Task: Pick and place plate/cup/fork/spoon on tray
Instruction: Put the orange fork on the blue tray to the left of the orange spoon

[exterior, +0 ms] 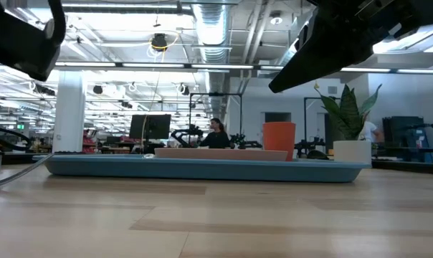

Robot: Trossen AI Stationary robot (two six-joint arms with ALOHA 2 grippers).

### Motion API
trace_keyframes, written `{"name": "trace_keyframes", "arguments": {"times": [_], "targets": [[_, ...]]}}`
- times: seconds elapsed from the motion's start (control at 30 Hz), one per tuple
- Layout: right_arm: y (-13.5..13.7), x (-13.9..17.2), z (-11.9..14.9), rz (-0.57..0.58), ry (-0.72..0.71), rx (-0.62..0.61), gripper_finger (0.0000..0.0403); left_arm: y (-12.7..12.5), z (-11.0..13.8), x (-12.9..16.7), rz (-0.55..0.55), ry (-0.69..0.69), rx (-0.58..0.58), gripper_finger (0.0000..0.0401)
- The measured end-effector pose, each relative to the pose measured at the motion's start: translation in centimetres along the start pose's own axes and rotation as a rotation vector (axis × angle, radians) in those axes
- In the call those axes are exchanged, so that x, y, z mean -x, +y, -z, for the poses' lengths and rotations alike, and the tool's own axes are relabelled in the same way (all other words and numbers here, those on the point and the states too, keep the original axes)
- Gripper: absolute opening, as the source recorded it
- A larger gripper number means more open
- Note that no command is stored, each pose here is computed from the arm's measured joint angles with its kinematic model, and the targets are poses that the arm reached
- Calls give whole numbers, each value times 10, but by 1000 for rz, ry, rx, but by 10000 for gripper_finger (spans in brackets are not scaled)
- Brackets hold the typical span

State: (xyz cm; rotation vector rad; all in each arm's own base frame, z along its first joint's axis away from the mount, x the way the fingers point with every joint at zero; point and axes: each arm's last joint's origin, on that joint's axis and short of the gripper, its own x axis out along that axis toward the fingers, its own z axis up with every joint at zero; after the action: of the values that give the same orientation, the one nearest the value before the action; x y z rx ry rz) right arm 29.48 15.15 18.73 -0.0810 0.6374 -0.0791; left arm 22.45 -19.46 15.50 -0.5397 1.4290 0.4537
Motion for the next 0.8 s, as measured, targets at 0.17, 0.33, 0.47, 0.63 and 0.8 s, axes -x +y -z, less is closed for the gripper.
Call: {"name": "trace_keyframes", "arguments": {"times": [0.17, 0.33, 0.47, 0.63, 0.8], "targets": [[0, 0, 0, 0, -1, -1, 12, -2, 0, 0, 18, -3, -9, 58], [0, 0, 0, -1, -3, -1, 12, -4, -1, -1, 38, -9, -18, 94], [0, 0, 0, -1, -3, -2, 12, -1, 0, -5, 36, -15, -18, 96], [0, 0, 0, -1, -3, -2, 12, 3, 0, -11, 38, -12, -11, 80], [0, 0, 0, -1, -3, -1, 12, 3, 0, -11, 35, -16, -13, 57]]}}
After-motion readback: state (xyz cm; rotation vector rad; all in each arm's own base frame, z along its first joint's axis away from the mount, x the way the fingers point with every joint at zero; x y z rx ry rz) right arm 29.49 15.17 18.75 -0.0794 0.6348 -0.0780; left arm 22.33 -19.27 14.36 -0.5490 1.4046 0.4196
